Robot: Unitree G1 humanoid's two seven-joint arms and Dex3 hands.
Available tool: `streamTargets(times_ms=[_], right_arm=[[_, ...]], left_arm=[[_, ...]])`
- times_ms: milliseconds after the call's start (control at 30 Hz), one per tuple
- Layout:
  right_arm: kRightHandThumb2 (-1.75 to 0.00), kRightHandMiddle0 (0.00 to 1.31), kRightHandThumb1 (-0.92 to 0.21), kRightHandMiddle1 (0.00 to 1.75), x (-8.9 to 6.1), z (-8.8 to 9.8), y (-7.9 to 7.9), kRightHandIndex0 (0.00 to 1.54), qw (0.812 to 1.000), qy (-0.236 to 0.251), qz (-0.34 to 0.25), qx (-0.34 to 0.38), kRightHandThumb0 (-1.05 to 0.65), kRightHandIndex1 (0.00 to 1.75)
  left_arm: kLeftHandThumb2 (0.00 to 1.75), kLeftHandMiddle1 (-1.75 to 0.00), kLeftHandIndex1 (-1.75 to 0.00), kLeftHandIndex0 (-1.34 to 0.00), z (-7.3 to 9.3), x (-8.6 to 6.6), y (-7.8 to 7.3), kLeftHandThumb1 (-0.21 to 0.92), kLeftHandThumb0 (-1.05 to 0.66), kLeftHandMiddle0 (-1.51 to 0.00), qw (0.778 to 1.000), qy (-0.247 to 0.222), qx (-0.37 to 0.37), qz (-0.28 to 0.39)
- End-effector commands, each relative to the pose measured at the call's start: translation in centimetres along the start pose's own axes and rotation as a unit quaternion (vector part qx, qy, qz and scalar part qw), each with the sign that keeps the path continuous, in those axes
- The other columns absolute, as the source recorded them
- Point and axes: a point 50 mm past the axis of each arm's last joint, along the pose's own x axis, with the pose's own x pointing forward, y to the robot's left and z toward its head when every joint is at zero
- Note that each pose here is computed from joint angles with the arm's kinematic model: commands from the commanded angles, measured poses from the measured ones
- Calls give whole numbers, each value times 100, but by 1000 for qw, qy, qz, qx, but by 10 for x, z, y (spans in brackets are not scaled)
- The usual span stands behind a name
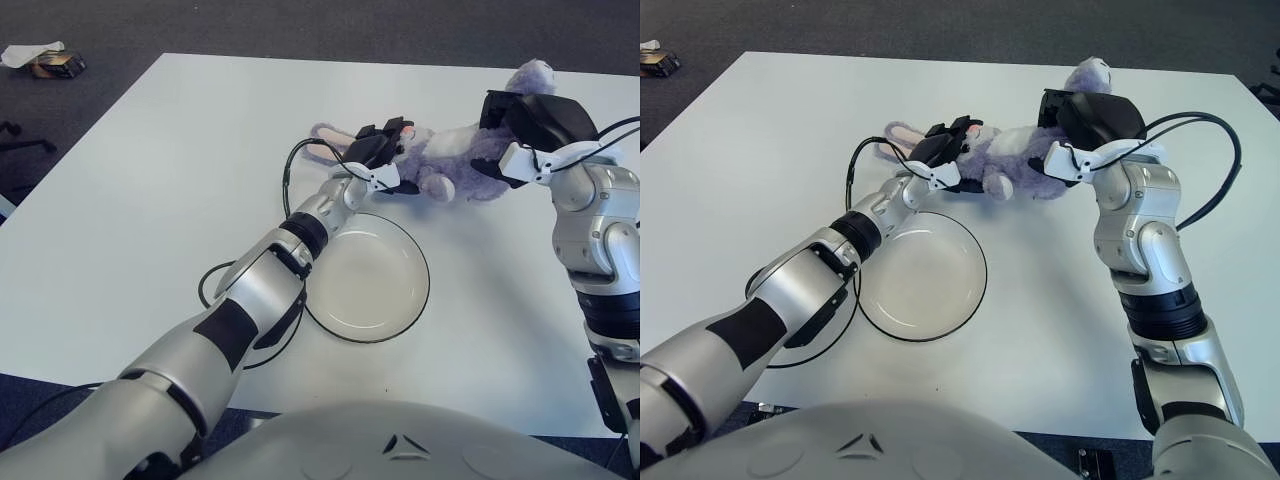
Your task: Put the doll into the plate.
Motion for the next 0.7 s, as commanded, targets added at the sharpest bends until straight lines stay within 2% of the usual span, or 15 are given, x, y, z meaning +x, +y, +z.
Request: streamTargets(times_ms=[0,667], right_arm=[[-138,66,-27,175,-1,-1,-2,133,1000,-27,-9,10,-50,175],[-149,73,-18,175,-11,-10,1,135,993,-93,7,65,-54,175]], left_arm=[[11,-84,-82,0,34,8,-10,78,-89,0,998,-50,-29,-11],[17,-95,-91,0,34,6,-4,78,-93,0,995,-91,-48,-11]])
